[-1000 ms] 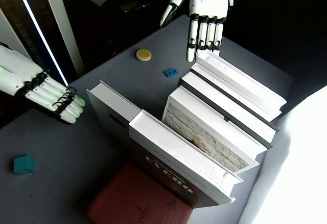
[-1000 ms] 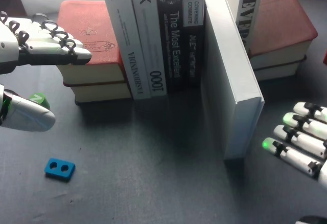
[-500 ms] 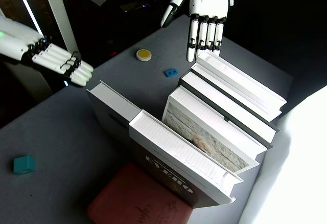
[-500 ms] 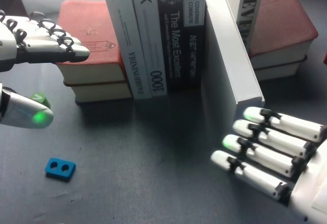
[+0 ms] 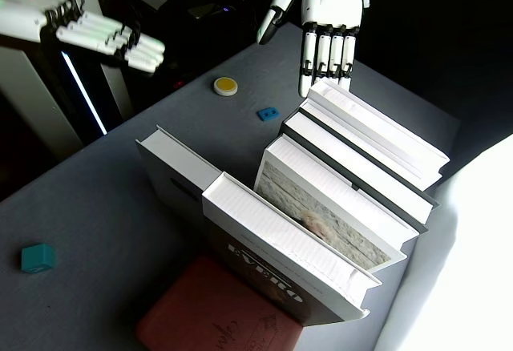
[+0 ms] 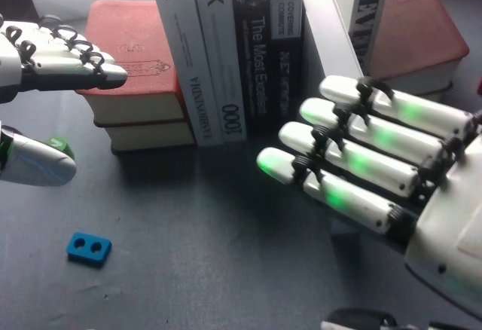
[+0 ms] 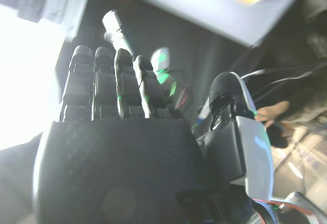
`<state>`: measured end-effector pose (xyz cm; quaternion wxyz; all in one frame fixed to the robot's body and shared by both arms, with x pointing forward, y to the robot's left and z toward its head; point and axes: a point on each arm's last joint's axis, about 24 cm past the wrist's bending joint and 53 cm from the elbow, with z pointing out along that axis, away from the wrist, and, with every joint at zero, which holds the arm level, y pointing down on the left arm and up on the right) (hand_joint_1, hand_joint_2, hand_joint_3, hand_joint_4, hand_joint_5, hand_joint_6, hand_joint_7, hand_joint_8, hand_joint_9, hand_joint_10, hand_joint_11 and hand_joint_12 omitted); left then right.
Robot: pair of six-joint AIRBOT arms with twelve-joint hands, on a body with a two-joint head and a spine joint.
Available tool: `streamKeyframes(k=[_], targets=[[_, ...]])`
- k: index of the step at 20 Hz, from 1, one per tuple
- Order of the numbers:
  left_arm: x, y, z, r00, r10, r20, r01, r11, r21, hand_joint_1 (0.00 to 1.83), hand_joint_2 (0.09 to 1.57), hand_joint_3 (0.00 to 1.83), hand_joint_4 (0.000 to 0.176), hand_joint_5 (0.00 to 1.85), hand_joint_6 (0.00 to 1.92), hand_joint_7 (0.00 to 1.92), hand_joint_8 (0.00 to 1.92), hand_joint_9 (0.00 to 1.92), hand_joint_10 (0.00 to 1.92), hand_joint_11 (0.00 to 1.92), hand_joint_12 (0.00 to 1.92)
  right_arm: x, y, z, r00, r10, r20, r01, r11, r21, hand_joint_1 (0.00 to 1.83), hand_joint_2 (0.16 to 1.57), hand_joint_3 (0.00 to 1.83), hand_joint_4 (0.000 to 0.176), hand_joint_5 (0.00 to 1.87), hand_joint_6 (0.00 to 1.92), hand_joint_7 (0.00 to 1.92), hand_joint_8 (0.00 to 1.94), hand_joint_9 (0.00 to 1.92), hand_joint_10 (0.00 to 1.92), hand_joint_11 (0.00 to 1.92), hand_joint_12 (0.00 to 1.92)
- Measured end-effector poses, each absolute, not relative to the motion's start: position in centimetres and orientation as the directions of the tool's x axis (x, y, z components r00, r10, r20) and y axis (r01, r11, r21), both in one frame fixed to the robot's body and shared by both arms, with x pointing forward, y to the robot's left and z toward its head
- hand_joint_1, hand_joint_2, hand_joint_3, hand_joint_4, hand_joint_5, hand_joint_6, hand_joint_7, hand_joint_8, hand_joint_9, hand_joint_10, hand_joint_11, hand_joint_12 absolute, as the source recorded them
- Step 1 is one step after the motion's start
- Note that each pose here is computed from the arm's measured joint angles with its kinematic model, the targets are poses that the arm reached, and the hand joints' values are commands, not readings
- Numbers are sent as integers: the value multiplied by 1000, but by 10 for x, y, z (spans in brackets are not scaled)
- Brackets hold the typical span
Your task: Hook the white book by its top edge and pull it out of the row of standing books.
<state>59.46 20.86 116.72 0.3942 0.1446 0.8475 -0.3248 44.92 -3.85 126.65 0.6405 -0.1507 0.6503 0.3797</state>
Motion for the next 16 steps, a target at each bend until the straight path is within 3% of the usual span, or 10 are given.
streamKeyframes(k=[6,11,16], targets=[[595,209,1167,-647,-10,-762,501,748,-436,0,1168,2,0,2,0,2,0,0,0,0,0,474,-46,1284,-95,321,-942,-684,667,296,0,1266,4,0,71,4,69,2,49,5,4,16],[593,209,1165,-651,-2,-759,501,750,-432,0,1167,2,0,4,2,2,1,0,0,0,0,501,-59,1284,-150,364,-919,-653,662,368,0,1269,4,0,71,2,79,4,53,5,0,15],[593,209,1165,-651,-3,-759,502,749,-433,0,1176,5,0,19,7,7,3,0,0,0,0,503,-59,1279,-163,344,-925,-652,666,363,0,1269,2,0,93,9,102,10,82,15,35,31]])
